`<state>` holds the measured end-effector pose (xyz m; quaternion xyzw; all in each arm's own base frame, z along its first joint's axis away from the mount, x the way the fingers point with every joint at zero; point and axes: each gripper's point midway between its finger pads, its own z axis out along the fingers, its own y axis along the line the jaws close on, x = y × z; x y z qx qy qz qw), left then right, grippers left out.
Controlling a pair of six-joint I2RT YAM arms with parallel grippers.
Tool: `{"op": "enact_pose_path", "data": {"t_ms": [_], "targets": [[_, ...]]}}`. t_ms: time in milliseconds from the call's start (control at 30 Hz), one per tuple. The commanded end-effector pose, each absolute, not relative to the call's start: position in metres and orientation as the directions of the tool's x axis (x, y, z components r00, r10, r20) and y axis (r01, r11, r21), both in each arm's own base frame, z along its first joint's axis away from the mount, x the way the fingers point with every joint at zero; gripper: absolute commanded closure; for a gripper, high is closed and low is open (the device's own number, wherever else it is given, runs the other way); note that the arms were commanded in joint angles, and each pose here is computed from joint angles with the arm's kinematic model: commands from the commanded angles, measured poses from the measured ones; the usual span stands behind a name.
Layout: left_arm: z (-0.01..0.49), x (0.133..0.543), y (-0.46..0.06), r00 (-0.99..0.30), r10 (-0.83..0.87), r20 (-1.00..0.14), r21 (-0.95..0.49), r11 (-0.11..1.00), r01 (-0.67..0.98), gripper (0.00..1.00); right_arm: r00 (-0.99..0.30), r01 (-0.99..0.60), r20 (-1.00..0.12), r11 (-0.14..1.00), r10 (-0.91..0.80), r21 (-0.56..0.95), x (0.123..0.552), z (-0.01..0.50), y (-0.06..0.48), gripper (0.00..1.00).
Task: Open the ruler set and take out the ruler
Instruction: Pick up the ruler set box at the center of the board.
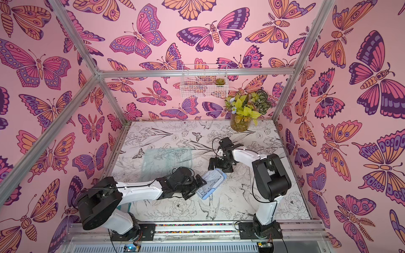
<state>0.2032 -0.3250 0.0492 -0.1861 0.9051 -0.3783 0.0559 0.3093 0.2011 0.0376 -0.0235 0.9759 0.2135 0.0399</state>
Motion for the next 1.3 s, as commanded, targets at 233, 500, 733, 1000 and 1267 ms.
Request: {"op": "enact_pose_path", "data": {"t_ms": [233, 500, 733, 1000, 1267], "targets": [[0.026, 0.203, -0.335, -0.925, -0.374, 0.063, -0.754, 0.590, -0.290, 0.00, -0.997, -0.069, -0.076, 0.807, -0.029, 0.587, 0.268, 0.089, 0.235, 0.02], [0.019, 0.204, -0.343, -0.930, -0.354, 0.095, -0.782, 0.552, -0.290, 0.00, -0.989, -0.117, -0.145, 0.742, -0.028, 0.660, 0.258, 0.143, 0.256, 0.03], [0.017, 0.206, -0.348, -0.933, -0.343, 0.112, -0.804, 0.520, -0.288, 0.00, -0.988, -0.124, -0.149, 0.745, -0.032, 0.656, 0.246, 0.153, 0.258, 0.04], [0.025, 0.209, -0.344, -0.936, -0.344, 0.080, -0.816, 0.517, -0.260, 0.00, -0.991, -0.108, -0.131, 0.769, -0.032, 0.631, 0.232, 0.147, 0.245, 0.13], [0.026, 0.211, -0.344, -0.936, -0.343, 0.081, -0.820, 0.511, -0.258, 0.00, -0.991, -0.111, -0.127, 0.772, -0.040, 0.626, 0.218, 0.150, 0.236, 0.34]]}}
